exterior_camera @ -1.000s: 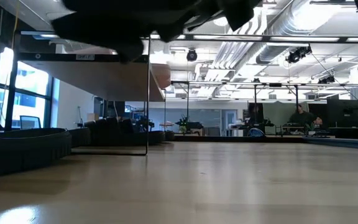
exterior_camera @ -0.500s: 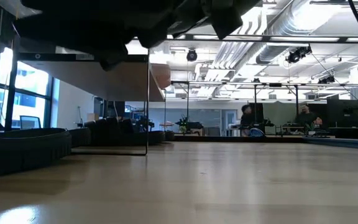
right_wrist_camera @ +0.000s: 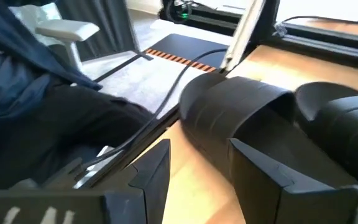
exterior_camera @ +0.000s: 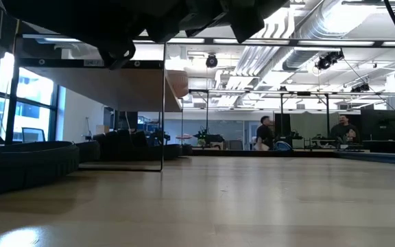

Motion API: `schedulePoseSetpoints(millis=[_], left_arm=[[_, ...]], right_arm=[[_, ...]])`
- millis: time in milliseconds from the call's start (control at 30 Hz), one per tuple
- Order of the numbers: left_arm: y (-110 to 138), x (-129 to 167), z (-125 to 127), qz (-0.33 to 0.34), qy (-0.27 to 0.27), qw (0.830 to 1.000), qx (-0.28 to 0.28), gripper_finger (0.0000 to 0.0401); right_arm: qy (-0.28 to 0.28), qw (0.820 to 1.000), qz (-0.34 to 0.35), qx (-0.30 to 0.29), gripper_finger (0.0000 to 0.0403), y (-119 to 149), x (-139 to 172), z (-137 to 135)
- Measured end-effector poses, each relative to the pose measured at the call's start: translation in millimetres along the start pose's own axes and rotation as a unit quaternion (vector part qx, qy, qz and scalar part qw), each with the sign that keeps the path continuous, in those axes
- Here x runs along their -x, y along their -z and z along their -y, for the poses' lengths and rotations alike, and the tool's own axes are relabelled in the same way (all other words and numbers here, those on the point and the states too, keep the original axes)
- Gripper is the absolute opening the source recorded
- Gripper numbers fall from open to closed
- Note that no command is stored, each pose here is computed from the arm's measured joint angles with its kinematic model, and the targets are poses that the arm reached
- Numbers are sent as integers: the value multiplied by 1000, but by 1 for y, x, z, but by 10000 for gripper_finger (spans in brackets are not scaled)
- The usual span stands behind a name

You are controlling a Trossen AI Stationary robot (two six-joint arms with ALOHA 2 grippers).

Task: Pick and place slides into the shelf
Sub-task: Put the black slide under the shelf

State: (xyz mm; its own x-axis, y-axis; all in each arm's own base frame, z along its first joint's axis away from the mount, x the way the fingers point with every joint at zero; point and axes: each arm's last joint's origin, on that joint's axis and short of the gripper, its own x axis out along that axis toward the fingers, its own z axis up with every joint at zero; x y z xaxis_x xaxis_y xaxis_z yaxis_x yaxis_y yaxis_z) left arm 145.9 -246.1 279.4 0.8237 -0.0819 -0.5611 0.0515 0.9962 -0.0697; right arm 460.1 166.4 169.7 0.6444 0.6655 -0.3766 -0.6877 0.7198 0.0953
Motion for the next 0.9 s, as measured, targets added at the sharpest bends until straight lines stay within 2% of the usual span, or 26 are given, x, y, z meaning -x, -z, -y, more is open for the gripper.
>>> schedulePoseSetpoints(millis=[167,267,567,700,900], left_arm=[[8,13,-29,28,17,999,33,0],[8,18,-36,35,15,999,24,0],[9,18,-36,21,26,999,22,0],[10,18,-36,20,26,999,23,0],[10,18,-36,17,27,999,22,0]], right_arm=[[18,1000,2,4,150,2,-6,4],[5,1000,-5,1,150,5,-18,9],[12,999,-49,-17,150,6,-48,32],[23,997,-73,-11,150,5,-53,35],[11,997,-70,-10,150,4,-54,34]])
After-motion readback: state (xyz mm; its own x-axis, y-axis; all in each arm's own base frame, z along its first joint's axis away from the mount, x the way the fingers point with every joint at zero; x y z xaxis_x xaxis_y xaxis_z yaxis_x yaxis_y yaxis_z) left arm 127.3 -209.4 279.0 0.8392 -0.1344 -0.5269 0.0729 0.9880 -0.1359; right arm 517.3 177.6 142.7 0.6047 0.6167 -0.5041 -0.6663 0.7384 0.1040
